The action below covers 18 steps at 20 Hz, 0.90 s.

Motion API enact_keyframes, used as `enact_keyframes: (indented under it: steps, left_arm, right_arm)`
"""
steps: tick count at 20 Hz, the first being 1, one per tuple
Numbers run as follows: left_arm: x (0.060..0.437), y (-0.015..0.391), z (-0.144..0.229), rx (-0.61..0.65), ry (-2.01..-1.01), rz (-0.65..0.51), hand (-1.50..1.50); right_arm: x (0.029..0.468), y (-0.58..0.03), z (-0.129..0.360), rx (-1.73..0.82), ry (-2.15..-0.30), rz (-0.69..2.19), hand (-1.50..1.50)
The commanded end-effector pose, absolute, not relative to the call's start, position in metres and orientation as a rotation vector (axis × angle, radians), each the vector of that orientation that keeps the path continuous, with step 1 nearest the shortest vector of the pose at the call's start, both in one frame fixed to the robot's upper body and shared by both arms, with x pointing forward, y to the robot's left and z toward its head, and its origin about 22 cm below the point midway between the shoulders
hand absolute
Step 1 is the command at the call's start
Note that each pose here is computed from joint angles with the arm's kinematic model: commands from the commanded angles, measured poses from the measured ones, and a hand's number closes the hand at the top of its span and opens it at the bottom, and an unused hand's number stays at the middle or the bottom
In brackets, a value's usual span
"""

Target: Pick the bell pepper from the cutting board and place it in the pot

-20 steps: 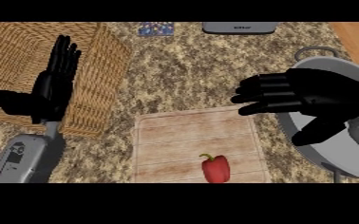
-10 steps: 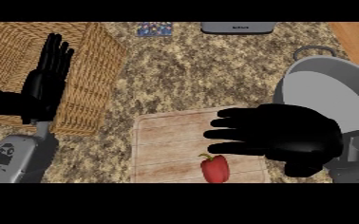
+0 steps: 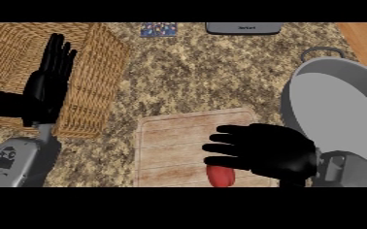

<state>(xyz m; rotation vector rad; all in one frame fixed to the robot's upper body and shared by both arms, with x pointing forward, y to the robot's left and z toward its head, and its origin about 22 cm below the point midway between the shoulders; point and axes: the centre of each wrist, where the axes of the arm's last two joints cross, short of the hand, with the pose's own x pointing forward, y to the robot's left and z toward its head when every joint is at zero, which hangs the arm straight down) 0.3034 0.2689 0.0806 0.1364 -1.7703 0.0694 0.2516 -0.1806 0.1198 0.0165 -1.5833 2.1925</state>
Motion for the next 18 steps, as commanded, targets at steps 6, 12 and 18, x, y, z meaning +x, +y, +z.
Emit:
enact_keyframes:
  steps: [6, 12, 18]
  left_arm:
    - [0.303, 0.271, 0.075, 0.115, -1.774, 0.054, 0.00]
    - [0.308, 0.273, 0.085, 0.097, -1.750, 0.048, 0.00]
    - [0.302, 0.292, 0.079, 0.094, -1.753, 0.055, 0.00]
  right_arm:
    - [0.248, -0.167, 0.097, 0.058, -1.654, 2.196, -1.50]
    - [0.242, -0.156, 0.079, -0.013, -1.627, 2.207, -1.50]
    - [0.249, -0.158, 0.069, -0.109, -1.617, 2.199, -1.50]
